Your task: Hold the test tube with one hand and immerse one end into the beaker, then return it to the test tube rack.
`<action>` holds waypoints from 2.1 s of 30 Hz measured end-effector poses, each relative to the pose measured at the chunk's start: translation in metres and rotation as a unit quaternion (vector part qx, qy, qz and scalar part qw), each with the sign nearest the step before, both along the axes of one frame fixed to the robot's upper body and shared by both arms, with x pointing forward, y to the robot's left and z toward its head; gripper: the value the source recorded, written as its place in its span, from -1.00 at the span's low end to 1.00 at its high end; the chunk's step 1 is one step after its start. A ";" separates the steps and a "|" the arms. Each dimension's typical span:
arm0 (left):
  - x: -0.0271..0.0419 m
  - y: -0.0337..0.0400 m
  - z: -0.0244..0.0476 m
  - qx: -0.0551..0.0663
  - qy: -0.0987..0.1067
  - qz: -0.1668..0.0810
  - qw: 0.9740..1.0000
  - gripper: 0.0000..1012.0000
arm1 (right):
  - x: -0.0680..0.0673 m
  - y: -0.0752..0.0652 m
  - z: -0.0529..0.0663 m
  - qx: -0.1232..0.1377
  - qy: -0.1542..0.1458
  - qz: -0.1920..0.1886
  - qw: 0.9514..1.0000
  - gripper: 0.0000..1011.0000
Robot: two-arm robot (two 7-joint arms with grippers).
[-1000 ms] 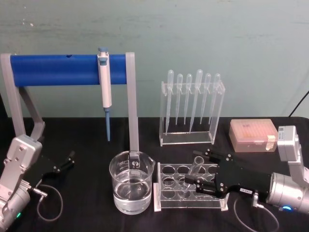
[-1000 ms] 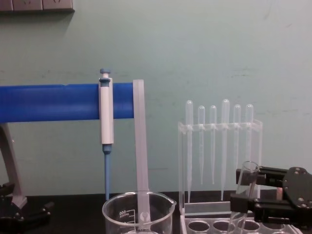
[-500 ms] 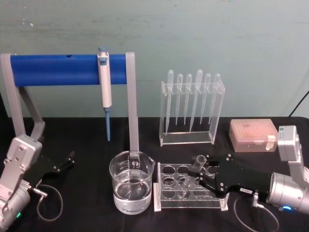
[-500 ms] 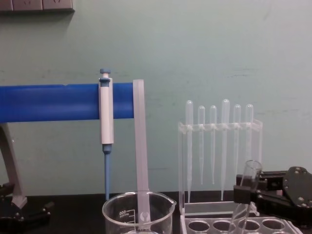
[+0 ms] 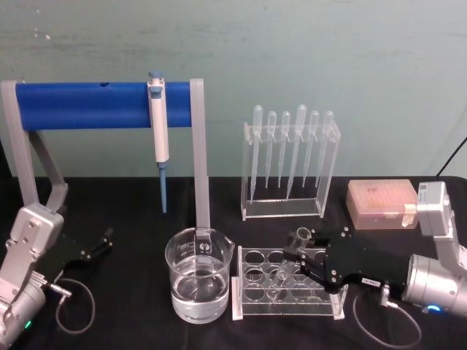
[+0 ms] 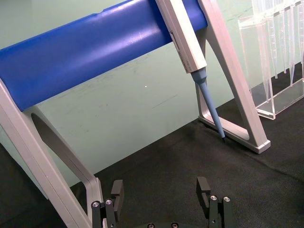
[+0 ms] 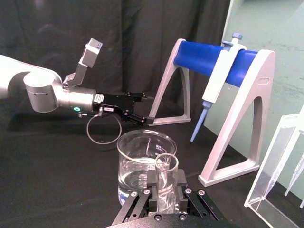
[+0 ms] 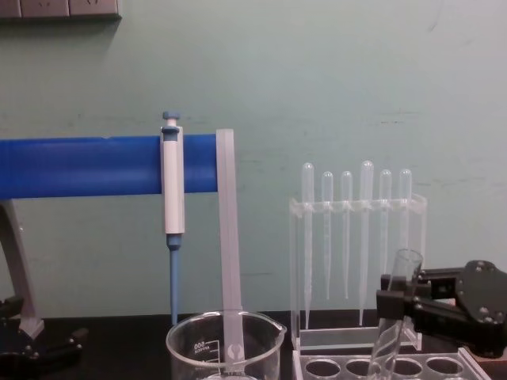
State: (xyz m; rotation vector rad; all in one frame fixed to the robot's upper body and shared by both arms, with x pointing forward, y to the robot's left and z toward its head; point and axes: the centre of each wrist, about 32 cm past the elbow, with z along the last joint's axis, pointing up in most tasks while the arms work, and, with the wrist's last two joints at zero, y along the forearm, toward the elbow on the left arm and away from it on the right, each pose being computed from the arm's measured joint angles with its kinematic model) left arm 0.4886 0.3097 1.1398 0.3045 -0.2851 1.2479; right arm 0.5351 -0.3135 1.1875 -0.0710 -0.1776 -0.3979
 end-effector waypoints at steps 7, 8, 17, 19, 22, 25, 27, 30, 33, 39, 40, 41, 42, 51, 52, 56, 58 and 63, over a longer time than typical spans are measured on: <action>0.0000 0.0000 0.0000 0.000 0.000 0.000 1.000 0.98 | 0.002 0.001 0.022 -0.016 0.000 -0.005 1.000 -0.55; 0.0000 0.0000 0.0000 0.000 0.000 0.000 1.000 0.98 | 0.002 0.002 0.029 -0.020 0.001 -0.005 1.000 -0.55; 0.0000 0.0000 0.0000 0.000 0.000 0.000 1.000 0.98 | 0.004 0.009 0.068 -0.032 0.012 -0.004 0.999 -0.55; 0.0000 0.0000 0.0000 0.000 0.000 0.000 1.000 0.98 | 0.005 0.011 0.078 -0.032 0.013 -0.005 0.999 -0.55; 0.0000 0.0000 0.0000 0.000 0.000 0.000 1.000 0.98 | 0.006 0.014 0.091 -0.033 0.010 -0.005 0.999 -0.55; 0.0000 0.0000 0.0000 0.000 0.000 0.000 1.000 0.98 | 0.008 0.017 0.101 -0.032 0.006 -0.002 0.999 -0.55; 0.0000 0.0000 0.0000 0.000 0.000 0.000 1.000 0.98 | 0.011 0.020 0.108 -0.029 0.001 0.001 1.000 -0.55; 0.0000 0.0000 0.0000 0.000 0.000 0.000 1.000 0.98 | 0.015 0.027 0.116 -0.027 -0.007 0.008 1.000 -0.55; 0.0000 0.0000 0.0000 0.000 0.000 0.000 1.000 0.98 | 0.020 0.033 0.122 -0.024 -0.014 0.014 1.000 -0.55; 0.0000 0.0000 0.0000 0.000 0.000 0.000 1.000 0.98 | 0.032 0.051 0.136 -0.018 -0.029 0.036 0.999 -0.55; 0.0000 0.0000 0.0000 0.000 0.000 0.000 1.000 0.98 | 0.035 0.056 0.138 -0.017 -0.032 0.041 0.999 -0.55; 0.0000 0.0000 0.0000 0.000 0.000 0.000 1.000 0.98 | 0.037 0.059 0.138 -0.016 -0.032 0.045 0.998 -0.55; 0.0000 0.0000 0.0000 0.000 0.000 0.000 1.000 0.98 | 0.038 0.061 0.139 -0.015 -0.033 0.048 0.998 -0.55; 0.0000 0.0000 0.0000 0.000 0.000 0.000 1.000 0.98 | 0.056 0.088 0.131 -0.013 -0.025 0.079 0.997 -0.55; 0.0000 0.0000 0.0000 0.000 0.000 0.000 1.000 0.98 | 0.057 0.090 0.129 -0.013 -0.023 0.082 0.996 -0.55; 0.0000 0.0000 0.0000 0.000 0.000 0.000 1.000 0.98 | 0.061 0.100 0.119 -0.013 -0.015 0.092 0.996 -0.55; 0.0000 0.0000 0.0000 0.000 0.000 0.000 1.000 0.98 | 0.062 0.102 0.116 -0.013 -0.014 0.096 0.995 -0.55; 0.0000 0.0000 0.0000 0.000 0.000 0.000 1.000 0.98 | 0.059 0.106 0.103 -0.020 -0.007 0.102 0.995 -0.55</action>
